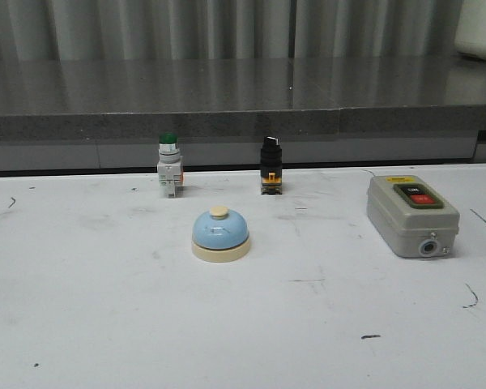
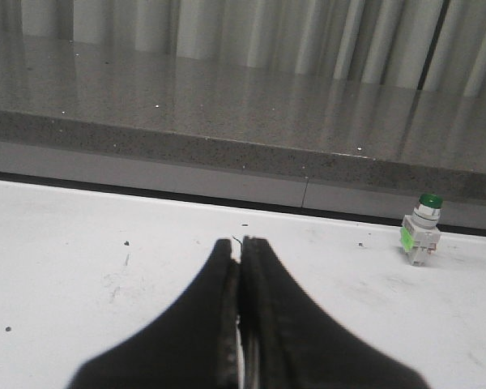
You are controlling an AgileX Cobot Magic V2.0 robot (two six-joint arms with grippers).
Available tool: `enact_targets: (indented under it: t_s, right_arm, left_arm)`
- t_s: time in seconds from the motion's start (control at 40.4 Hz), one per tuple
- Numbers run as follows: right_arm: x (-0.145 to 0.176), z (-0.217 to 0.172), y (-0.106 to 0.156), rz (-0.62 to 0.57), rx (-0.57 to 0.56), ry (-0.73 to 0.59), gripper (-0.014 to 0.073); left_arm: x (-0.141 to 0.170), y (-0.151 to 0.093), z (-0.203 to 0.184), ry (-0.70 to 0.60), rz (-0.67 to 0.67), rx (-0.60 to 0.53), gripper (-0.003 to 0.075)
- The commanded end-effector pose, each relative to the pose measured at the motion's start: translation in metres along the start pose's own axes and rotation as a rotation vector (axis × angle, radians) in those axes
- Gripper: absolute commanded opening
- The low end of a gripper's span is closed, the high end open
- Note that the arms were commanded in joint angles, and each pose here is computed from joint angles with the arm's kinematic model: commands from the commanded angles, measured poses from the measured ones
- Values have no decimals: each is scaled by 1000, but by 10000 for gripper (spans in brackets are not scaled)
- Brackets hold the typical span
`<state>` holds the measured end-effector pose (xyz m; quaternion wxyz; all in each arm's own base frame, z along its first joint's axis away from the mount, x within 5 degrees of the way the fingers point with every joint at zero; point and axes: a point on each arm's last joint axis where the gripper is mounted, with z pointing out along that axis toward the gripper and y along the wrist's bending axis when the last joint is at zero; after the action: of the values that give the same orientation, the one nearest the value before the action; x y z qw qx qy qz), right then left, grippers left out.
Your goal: Place and press bell with both arms
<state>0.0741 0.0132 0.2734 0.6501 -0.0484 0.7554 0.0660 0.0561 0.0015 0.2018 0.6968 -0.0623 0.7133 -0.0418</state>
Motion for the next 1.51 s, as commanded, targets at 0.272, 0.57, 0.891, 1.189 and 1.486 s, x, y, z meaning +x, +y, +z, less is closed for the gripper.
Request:
enact_targets:
  t_s: [0.272, 0.57, 0.891, 1.189, 1.486]
  right_arm:
    - [-12, 0, -2, -12, 27, -114, -62]
    - [32, -2, -7, -45, 75, -108, -62]
    - [80, -8, -8, -41, 95, -98, -62]
    - [81, -8, -8, -41, 93, -91, -62]
    - [81, -8, -8, -41, 93, -91, -62]
  left_arm:
    - [-1, 0, 0, -81, -11, 10, -20]
    - [-1, 0, 0, -78, -11, 10, -20]
    - [-1, 0, 0, -78, -11, 10, -20]
    - [-1, 0, 0, -78, -11, 10, -20]
    - [-1, 0, 0, -78, -11, 10, -20]
